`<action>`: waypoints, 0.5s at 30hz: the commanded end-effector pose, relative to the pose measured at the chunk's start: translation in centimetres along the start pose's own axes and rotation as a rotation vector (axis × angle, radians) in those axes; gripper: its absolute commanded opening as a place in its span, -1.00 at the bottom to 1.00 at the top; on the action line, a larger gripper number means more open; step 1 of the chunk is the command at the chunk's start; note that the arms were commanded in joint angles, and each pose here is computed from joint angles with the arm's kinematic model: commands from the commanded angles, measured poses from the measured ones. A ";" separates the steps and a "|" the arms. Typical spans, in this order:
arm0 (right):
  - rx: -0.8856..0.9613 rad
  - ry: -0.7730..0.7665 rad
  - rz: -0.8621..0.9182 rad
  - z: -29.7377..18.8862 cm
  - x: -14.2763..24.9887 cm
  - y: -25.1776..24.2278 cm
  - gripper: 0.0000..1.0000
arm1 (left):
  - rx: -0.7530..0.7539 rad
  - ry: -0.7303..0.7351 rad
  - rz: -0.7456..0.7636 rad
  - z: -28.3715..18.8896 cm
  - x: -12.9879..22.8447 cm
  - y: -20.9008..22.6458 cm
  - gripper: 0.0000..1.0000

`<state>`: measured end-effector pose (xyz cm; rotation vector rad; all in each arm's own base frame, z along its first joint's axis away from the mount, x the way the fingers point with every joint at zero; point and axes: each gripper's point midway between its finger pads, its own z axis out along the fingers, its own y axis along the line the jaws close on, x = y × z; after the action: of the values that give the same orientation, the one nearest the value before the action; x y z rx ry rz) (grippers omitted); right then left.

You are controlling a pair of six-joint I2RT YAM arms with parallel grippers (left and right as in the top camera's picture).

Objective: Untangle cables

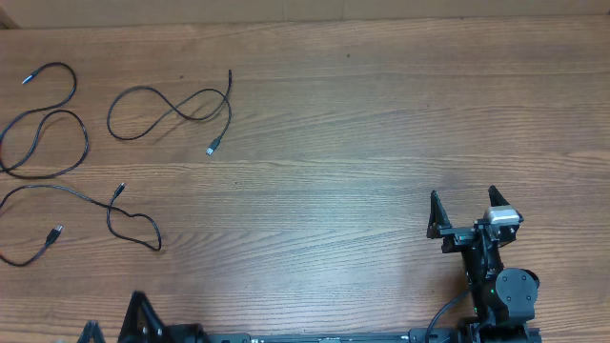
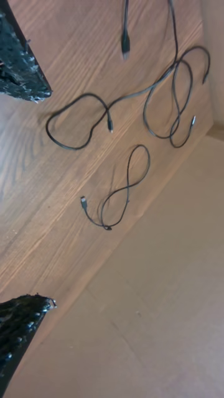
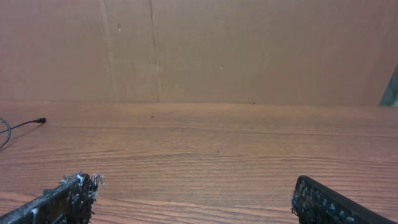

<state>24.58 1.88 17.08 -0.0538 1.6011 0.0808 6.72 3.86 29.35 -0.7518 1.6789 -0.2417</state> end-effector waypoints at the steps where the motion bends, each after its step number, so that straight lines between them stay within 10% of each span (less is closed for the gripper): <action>1: 0.002 -0.007 -0.005 0.0 0.1 0.0 1.00 | 0.022 0.030 0.011 2.1 1.2 -0.2 0.99; 15: 0.002 -0.007 -0.005 0.0 0.1 0.0 1.00 | 0.194 0.095 0.120 12.9 7.5 -2.6 0.99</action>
<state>24.58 1.88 17.09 -0.0541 1.6007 0.0805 18.15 1.60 22.86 -0.5921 1.7220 -0.3325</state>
